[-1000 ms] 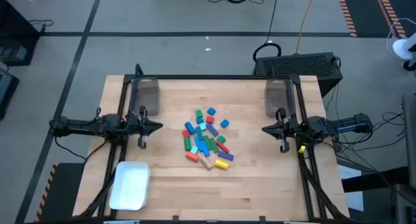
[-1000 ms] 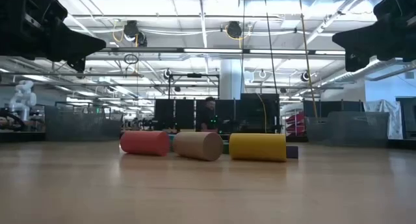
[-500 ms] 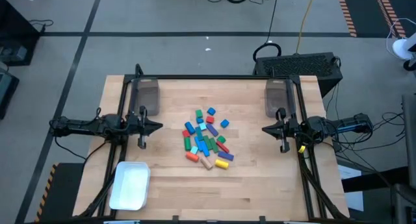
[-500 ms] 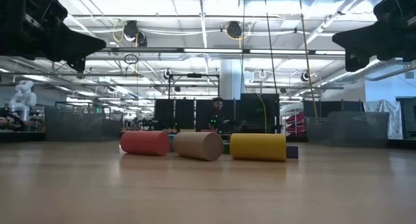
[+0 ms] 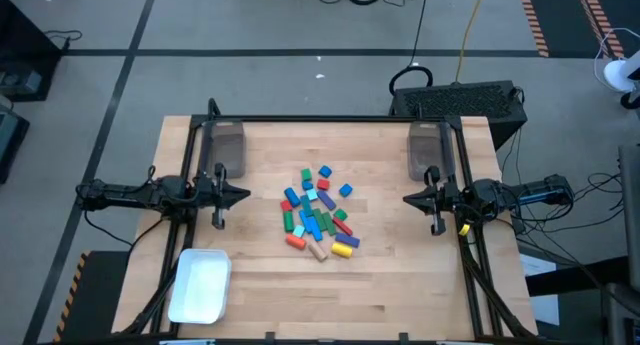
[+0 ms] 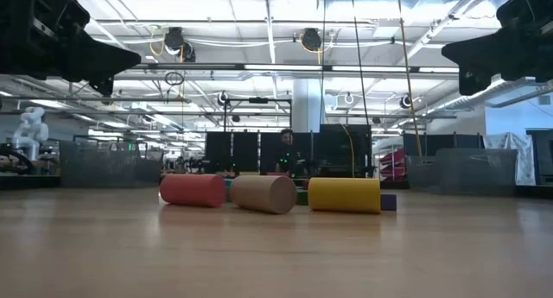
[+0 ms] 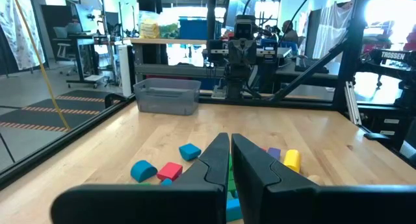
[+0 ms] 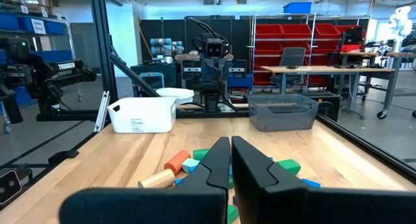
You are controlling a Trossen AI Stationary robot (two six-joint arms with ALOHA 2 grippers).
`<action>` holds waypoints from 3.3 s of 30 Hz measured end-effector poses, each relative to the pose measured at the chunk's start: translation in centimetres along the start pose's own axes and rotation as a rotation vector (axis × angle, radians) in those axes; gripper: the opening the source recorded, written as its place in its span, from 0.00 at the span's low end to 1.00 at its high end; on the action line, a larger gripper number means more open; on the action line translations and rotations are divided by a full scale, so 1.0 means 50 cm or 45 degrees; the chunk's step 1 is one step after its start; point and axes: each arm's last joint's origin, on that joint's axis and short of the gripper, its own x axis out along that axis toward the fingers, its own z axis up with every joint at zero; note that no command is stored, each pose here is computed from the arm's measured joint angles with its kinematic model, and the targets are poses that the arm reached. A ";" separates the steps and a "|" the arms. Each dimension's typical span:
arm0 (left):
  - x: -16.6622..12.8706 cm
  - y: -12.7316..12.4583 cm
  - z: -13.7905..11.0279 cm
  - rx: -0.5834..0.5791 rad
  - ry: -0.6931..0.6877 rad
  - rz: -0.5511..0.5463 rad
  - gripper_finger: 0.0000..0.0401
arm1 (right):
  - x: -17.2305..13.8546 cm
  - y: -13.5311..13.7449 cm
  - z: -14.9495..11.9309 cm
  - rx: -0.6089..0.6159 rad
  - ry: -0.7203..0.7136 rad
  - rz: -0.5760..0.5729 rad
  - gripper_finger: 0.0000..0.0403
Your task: Sort blocks by size
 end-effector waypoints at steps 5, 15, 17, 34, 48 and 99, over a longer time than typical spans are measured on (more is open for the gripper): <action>0.000 0.000 0.000 0.000 0.000 0.000 0.06 | 0.000 0.000 0.000 0.000 0.000 0.000 0.00; 0.000 0.000 0.000 0.000 0.000 0.000 0.06 | 0.000 0.000 0.000 0.000 -0.001 0.000 0.00; 0.000 0.000 0.000 0.001 -0.001 0.003 0.06 | 0.000 0.000 0.001 -0.006 -0.008 0.000 0.00; 0.000 0.000 0.000 -0.001 -0.001 0.008 0.06 | 0.002 -0.007 0.009 -0.036 -0.056 -0.171 0.01; 0.000 0.006 0.005 0.053 -0.028 0.123 0.06 | 0.025 -0.017 -0.028 0.016 0.165 -0.482 0.27; 0.050 0.017 0.012 0.108 0.004 0.351 0.45 | 0.418 -0.154 -0.071 -0.315 1.206 -0.057 0.60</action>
